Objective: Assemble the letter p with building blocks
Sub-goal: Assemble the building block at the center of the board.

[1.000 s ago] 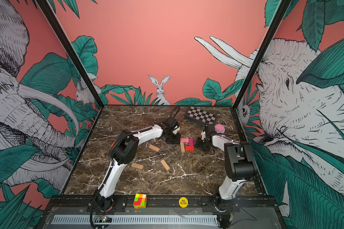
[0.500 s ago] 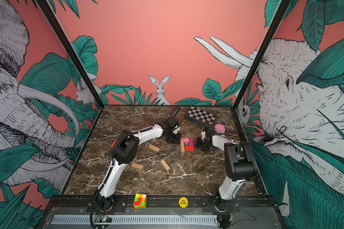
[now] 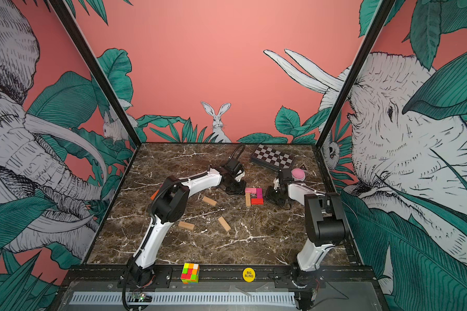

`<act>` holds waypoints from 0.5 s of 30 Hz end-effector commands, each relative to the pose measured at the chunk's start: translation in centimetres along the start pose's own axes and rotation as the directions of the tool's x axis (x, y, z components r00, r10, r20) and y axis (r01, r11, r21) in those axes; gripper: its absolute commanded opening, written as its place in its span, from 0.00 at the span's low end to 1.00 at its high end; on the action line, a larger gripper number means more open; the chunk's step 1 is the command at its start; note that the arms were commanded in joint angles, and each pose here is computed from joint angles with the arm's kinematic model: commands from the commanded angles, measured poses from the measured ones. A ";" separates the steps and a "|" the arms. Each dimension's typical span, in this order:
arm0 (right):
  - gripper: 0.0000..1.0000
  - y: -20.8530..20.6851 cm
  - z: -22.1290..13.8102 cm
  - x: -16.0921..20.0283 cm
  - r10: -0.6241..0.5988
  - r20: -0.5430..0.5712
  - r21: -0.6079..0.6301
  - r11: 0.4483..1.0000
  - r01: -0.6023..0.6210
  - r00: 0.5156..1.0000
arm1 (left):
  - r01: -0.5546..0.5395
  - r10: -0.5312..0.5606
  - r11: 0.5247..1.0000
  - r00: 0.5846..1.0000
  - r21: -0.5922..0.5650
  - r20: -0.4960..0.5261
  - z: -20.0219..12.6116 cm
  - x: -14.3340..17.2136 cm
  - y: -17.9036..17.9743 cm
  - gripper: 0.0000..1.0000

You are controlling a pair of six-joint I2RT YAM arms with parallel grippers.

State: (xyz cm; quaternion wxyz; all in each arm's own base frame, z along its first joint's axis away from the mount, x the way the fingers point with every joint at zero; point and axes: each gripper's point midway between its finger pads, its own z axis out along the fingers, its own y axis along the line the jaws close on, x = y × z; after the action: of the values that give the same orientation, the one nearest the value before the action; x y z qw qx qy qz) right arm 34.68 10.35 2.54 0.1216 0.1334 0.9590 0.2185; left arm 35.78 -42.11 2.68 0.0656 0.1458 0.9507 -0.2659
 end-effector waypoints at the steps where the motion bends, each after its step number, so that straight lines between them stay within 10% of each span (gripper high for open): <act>1: 0.33 -2.1 0.1 1.7 0.062 -0.027 0.084 0.995 -0.060 0.998 | 0.036 -0.039 0.998 0.997 -0.057 -0.063 1.4 2.1 1.8 0.06; 15: 0.33 -2.8 0.2 1.7 0.098 -0.009 0.111 0.989 -0.096 0.995 | 0.031 -0.035 0.998 0.997 -0.060 -0.067 1.1 2.5 2.1 0.07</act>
State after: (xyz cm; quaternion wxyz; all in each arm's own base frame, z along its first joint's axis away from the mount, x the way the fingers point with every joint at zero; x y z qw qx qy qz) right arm 34.57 9.56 2.44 0.1252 0.1657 0.9573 0.2011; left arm 35.75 -42.22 2.54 0.0667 0.1460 0.9490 -0.2715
